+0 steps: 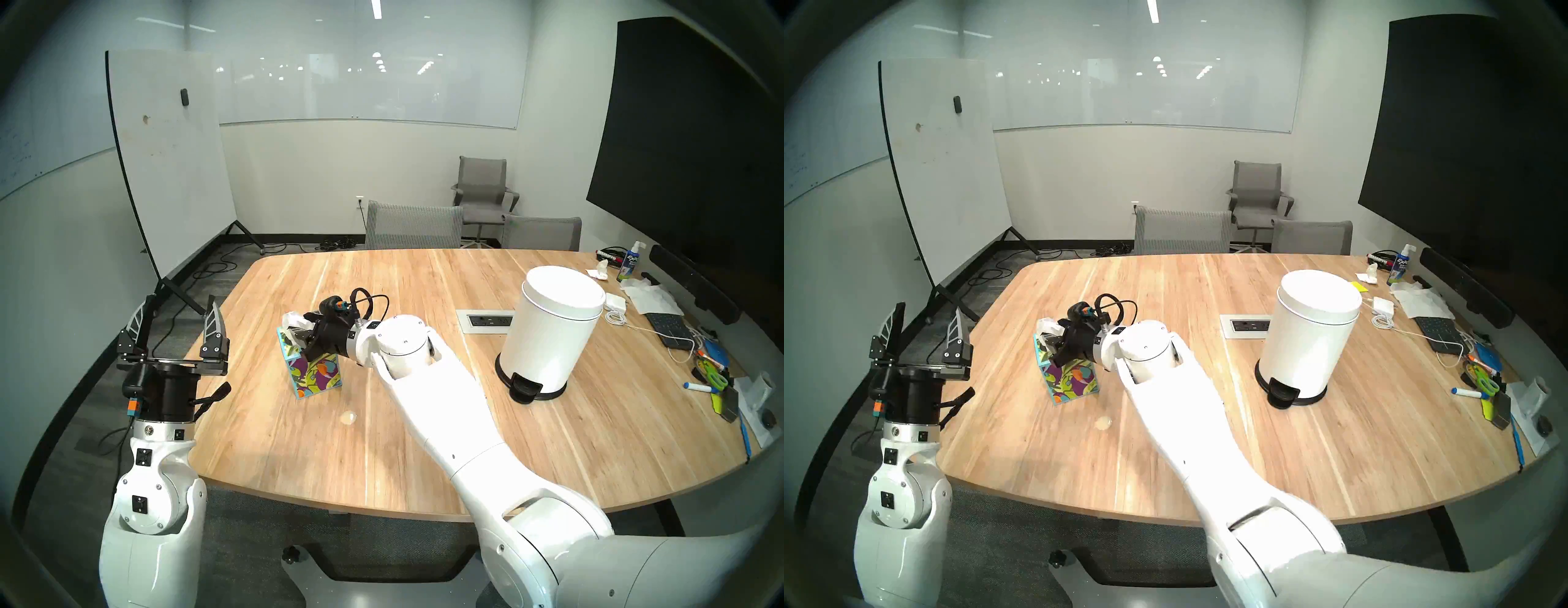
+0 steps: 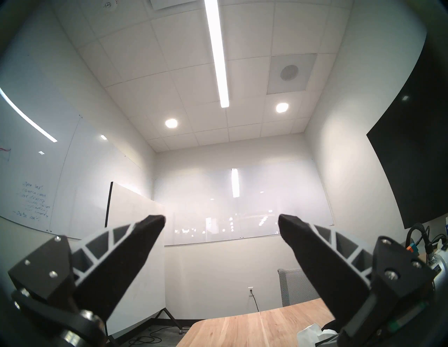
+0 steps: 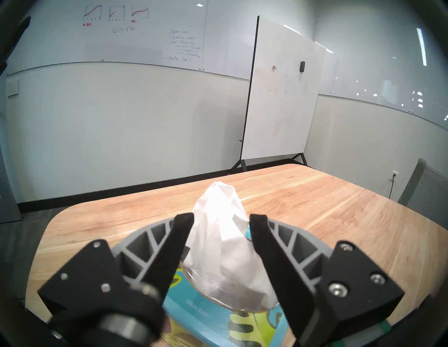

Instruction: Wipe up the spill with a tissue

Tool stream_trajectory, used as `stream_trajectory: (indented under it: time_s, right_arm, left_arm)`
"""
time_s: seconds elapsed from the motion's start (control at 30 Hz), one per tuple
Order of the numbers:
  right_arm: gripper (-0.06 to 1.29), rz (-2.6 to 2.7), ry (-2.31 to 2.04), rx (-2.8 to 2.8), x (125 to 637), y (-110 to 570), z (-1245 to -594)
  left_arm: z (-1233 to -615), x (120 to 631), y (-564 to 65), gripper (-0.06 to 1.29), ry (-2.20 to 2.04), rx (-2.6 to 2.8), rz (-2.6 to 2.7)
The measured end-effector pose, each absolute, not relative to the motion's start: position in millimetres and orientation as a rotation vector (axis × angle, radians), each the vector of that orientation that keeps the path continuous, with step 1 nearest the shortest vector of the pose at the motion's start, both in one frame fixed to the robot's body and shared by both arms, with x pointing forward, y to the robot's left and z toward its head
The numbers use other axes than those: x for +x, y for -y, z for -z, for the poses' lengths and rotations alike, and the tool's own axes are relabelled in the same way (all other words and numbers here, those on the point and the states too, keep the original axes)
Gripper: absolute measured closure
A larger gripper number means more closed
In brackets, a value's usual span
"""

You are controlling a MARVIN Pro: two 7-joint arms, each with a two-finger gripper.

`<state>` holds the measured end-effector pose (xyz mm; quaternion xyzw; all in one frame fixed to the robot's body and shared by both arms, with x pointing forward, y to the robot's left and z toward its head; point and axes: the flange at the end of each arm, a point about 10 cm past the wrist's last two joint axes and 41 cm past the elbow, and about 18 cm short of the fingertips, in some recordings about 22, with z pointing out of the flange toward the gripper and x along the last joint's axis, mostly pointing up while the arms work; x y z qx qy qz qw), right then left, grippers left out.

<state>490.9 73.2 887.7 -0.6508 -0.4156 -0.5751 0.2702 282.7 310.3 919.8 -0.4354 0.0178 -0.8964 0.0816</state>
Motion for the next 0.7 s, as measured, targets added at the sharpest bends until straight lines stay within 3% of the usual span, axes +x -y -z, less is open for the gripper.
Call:
stream_trajectory:
  time_s: [0.4,0.5,0.63,0.67,0.7]
  right_arm:
    - [0.51,1.5,1.124,-1.787,493,-72,-869]
    - [0.6,1.506,1.124,-1.785,494,-72,-870]
    - [1.04,1.525,1.117,-1.784,495,-71,-871]
    - [1.23,1.53,1.114,-1.785,496,-70,-871]
    - [1.25,1.533,1.112,-1.785,496,-70,-872]
  left_arm:
    - [-920,283,-310,-0.04,-0.053,-1.301,2.678]
    - [-920,283,-310,-0.04,-0.053,-1.301,2.678]
    - [-920,283,-310,-0.04,-0.053,-1.301,2.678]
    - [-920,283,-310,-0.04,-0.053,-1.301,2.678]
    - [-920,283,-310,-0.04,-0.053,-1.301,2.678]
